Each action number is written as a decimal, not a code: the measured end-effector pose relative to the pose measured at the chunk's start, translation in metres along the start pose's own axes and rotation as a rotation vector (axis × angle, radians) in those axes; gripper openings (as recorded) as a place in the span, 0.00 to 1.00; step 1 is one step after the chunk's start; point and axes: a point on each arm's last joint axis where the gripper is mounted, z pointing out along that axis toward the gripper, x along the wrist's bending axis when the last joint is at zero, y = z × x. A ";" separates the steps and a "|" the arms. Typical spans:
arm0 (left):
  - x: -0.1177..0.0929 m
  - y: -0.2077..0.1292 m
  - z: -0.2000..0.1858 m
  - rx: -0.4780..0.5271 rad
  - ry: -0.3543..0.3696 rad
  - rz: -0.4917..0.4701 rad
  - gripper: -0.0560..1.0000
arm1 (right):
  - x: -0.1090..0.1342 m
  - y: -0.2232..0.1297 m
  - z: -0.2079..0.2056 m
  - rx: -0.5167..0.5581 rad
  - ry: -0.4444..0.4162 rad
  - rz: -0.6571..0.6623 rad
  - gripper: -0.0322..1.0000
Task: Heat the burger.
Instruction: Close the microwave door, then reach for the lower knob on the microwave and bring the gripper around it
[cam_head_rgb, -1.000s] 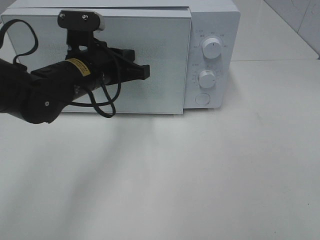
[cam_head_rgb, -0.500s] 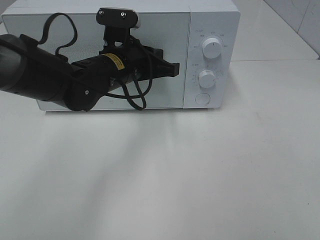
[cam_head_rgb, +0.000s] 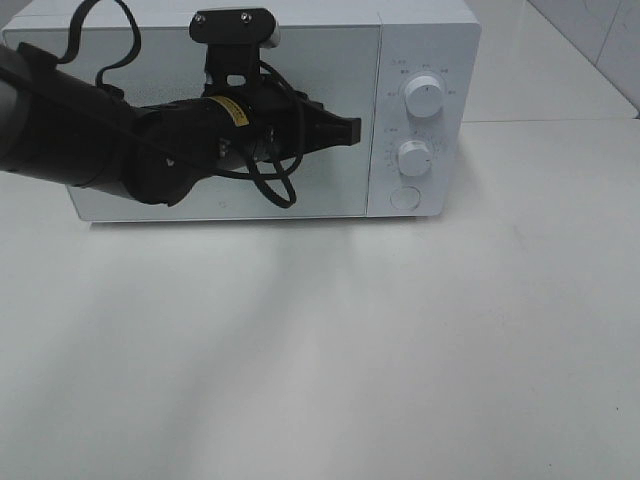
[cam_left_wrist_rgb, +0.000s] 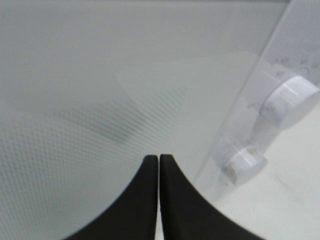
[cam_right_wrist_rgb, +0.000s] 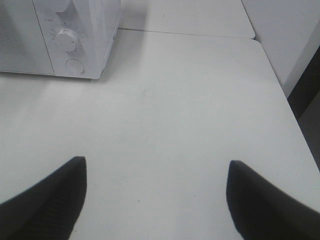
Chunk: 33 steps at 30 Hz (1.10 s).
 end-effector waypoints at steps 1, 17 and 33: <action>0.000 0.000 0.000 0.000 0.000 0.000 0.05 | 0.000 0.000 0.000 0.000 0.000 0.000 0.74; -0.021 -0.011 -0.074 0.744 -0.050 0.016 0.97 | 0.000 0.000 0.000 0.000 0.000 0.000 0.74; 0.020 0.015 -0.124 0.970 0.027 -0.074 0.97 | 0.000 0.000 0.000 0.000 0.000 0.000 0.74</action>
